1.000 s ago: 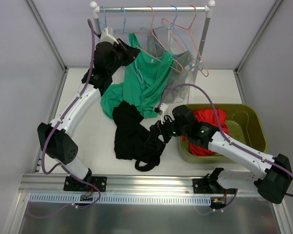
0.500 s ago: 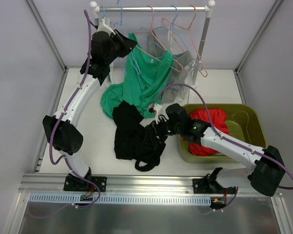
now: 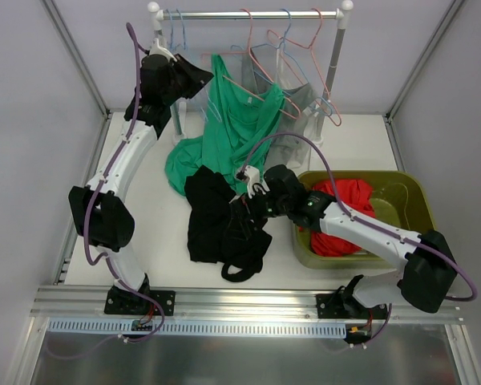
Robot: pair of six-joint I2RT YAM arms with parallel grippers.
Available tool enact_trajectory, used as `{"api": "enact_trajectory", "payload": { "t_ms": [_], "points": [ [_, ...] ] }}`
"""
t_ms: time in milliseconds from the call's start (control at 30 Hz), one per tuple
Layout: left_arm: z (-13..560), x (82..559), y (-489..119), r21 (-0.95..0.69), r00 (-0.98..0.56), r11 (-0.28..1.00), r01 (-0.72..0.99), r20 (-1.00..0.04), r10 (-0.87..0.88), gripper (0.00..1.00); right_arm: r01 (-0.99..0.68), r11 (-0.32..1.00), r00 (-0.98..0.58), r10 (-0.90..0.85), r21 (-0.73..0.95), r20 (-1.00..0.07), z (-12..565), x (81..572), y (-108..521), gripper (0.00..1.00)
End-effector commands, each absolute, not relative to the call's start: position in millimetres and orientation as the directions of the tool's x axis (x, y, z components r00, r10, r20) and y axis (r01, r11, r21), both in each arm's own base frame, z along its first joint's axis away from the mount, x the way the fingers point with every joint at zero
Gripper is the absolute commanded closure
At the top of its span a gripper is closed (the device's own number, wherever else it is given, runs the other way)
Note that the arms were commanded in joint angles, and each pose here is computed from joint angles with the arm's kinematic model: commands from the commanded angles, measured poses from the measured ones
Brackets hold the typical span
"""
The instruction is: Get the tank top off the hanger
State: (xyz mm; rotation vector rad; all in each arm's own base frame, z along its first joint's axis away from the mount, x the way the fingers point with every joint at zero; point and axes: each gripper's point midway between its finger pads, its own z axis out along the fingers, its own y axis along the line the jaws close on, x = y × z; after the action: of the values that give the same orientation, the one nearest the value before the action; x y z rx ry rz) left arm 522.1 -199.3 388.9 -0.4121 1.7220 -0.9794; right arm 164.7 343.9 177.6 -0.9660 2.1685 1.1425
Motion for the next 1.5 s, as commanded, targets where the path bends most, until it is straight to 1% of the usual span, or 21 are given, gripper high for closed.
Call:
{"api": "enact_trajectory", "payload": {
  "t_ms": [0, 67, 133, 200, 233, 433, 533, 567, 600, 633, 700, 767, 900, 933, 1000, 1033, 1100, 1133, 1167, 1233, 1467],
  "points": [
    [395.2, 511.6, -212.7, -0.793, -0.417, 0.564, 0.232, -0.605, -0.679, 0.87, -0.787, 0.398, -0.596, -0.295, 0.471, -0.747, 200.6, 182.7, 359.3, 0.01],
    [407.1, 503.0, -211.3, -0.783, -0.405, 0.566, 0.259, -0.620, -0.672, 0.83, -0.775, 0.441, -0.603, -0.304, 0.452, -0.738, 187.7, 194.3, 360.7, 0.00],
    [414.3, 497.0, -209.1, -0.774, -0.393, 0.571, 0.273, -0.631, -0.669, 0.62, -0.754, 0.501, -0.615, -0.308, 0.425, -0.726, 172.1, 209.6, 361.5, 0.01],
    [430.6, 484.0, -206.0, -0.761, -0.372, 0.572, 0.305, -0.648, -0.664, 0.31, -0.739, 0.542, -0.618, -0.307, 0.400, -0.724, 164.1, 223.4, 362.1, 0.01],
    [444.8, 473.9, -204.1, -0.752, -0.355, 0.570, 0.332, -0.659, -0.663, 0.02, -0.735, 0.552, -0.621, -0.312, 0.395, -0.720, 159.9, 226.4, 363.1, 0.01],
    [506.6, 422.2, -197.1, -0.683, -0.275, 0.560, 0.470, -0.716, -0.642, 0.01, -0.730, 0.598, -0.619, -0.373, 0.332, -0.691, 126.7, 245.2, 370.8, 0.01],
    [525.6, 395.8, -183.6, -0.649, -0.207, 0.582, 0.490, -0.735, -0.645, 0.01, -0.721, 0.632, -0.627, -0.418, 0.286, -0.658, 97.8, 251.1, 382.2, 0.01],
    [527.6, 389.2, -178.9, -0.634, -0.183, 0.598, 0.490, -0.746, -0.640, 0.01, -0.738, 0.618, -0.605, -0.427, 0.272, -0.672, 103.6, 252.9, 397.4, 0.00],
    [519.1, 385.4, -175.7, -0.633, -0.184, 0.611, 0.476, -0.750, -0.635, 0.01, -0.723, 0.653, -0.615, -0.462, 0.224, -0.639, 79.6, 258.1, 398.4, 0.01],
    [533.3, 366.3, -164.6, -0.617, -0.129, 0.623, 0.482, -0.753, -0.645, 0.01, -0.704, 0.683, -0.634, -0.484, 0.193, -0.604, 69.4, 258.8, 395.0, 0.00],
    [518.5, 355.4, -154.5, -0.597, -0.104, 0.662, 0.454, -0.773, -0.626, 0.01, -0.667, 0.731, -0.647, -0.473, 0.144, -0.598, 63.5, 269.6, 399.0, 0.01],
    [531.3, 324.1, -137.1, -0.555, -0.017, 0.694, 0.458, -0.787, -0.617, 0.01, -0.619, 0.776, -0.687, -0.465, 0.115, -0.558, 40.4, 269.1, 393.2, 0.00],
    [513.5, 283.3, -120.0, -0.500, 0.039, 0.737, 0.455, -0.815, -0.578, 0.01, -0.631, 0.775, -0.682, -0.524, 0.046, -0.510, 12.0, 253.8, 386.2, 0.03],
    [516.6, 258.6, -112.6, -0.490, 0.065, 0.737, 0.466, -0.811, -0.581, 0.01, -0.638, 0.769, -0.677, -0.535, 0.040, -0.506, 9.1, 251.1, 386.5, 0.12],
    [490.2, 247.2, -107.7, -0.484, 0.055, 0.751, 0.448, -0.824, -0.564, 0.01, -0.660, 0.751, -0.662, -0.557, 0.038, -0.501, 5.8, 243.3, 388.5, 0.26],
    [493.4, 224.6, -100.1, -0.480, 0.092, 0.746, 0.462, -0.811, -0.578, 0.01, -0.661, 0.749, -0.660, -0.559, 0.036, -0.501, 5.1, 242.8, 388.4, 0.42],
    [462.1, 221.2, -92.9, -0.501, 0.072, 0.760, 0.414, -0.814, -0.576, 0.01, -0.684, 0.729, -0.638, -0.577, 0.029, -0.510, 7.5, 242.7, 389.3, 0.62],
    [462.7, 205.0, -86.9, -0.499, 0.097, 0.758, 0.420, -0.806, -0.585, 0.01, -0.688, 0.725, -0.634, -0.576, 0.034, -0.516, 10.4, 242.7, 389.8, 0.86],
    [449.4, 204.0, -85.4, -0.504, 0.084, 0.763, 0.405, -0.810, -0.580, 0.01, -0.692, 0.720, -0.625, -0.565, 0.048, -0.538, 22.4, 242.9, 392.6, 0.99],
    [440.5, 187.7, -80.6, -0.496, 0.088, 0.768, 0.404, -0.815, -0.573, 0.01, -0.697, 0.714, -0.614, -0.548, 0.065, -0.568, 38.8, 241.7, 393.6, 1.00],
    [372.7, 172.3, -76.6, -0.458, -0.011, 0.818, 0.347, -0.875, -0.485, 0.01, -0.744, 0.653, -0.487, -0.386, 0.140, -0.783, 185.8, 239.4, 391.3, 1.00]
  ]
}}
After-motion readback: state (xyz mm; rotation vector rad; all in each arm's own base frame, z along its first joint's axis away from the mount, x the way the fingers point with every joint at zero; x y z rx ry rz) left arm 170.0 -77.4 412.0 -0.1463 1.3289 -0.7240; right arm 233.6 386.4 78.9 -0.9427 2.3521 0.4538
